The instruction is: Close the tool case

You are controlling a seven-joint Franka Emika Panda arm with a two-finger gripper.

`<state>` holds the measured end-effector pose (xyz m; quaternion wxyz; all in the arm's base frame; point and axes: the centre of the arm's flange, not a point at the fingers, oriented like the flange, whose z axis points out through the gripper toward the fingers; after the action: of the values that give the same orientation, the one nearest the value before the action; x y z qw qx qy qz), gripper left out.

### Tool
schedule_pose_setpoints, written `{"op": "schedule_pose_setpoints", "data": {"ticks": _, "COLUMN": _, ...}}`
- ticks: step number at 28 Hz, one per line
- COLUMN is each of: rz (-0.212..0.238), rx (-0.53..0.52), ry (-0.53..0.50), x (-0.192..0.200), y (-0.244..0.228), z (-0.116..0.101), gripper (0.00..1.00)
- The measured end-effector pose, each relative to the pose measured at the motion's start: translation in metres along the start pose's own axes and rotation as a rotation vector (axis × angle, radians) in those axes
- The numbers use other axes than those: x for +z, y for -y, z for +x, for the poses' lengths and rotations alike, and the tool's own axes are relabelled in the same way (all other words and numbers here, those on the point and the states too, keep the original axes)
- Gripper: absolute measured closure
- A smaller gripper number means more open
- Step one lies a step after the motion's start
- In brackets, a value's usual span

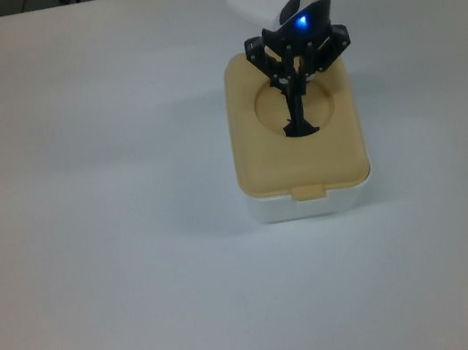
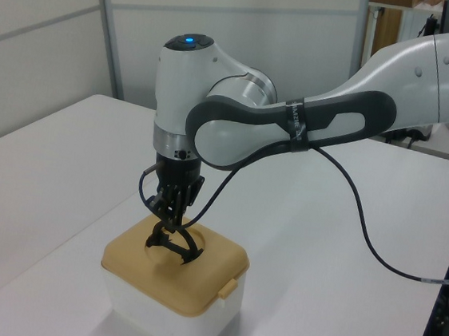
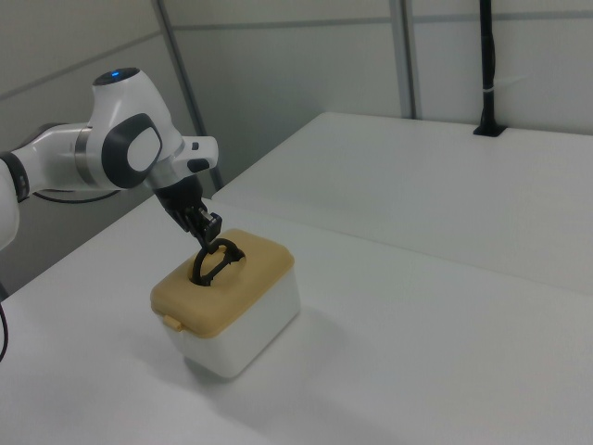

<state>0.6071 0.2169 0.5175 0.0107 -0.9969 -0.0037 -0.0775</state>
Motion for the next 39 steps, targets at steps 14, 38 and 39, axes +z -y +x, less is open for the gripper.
{"op": "schedule_pose_setpoints", "data": {"ticks": 14, "rz": 0.007, "rx": 0.009, "ry": -0.035, "x": -0.014, "y": -0.005, "z": 0.009, "gripper": 0.32}}
{"op": "schedule_pose_setpoints", "data": {"ticks": 38, "rz": -0.034, "rx": 0.090, "ry": 0.113, "x": -0.140, "y": -0.182, "z": -0.035, "gripper": 0.00}}
{"op": "schedule_pose_setpoints", "data": {"ticks": 39, "rz": -0.035, "rx": 0.100, "ry": 0.110, "x": -0.143, "y": -0.187, "z": -0.037, "gripper": 0.00}}
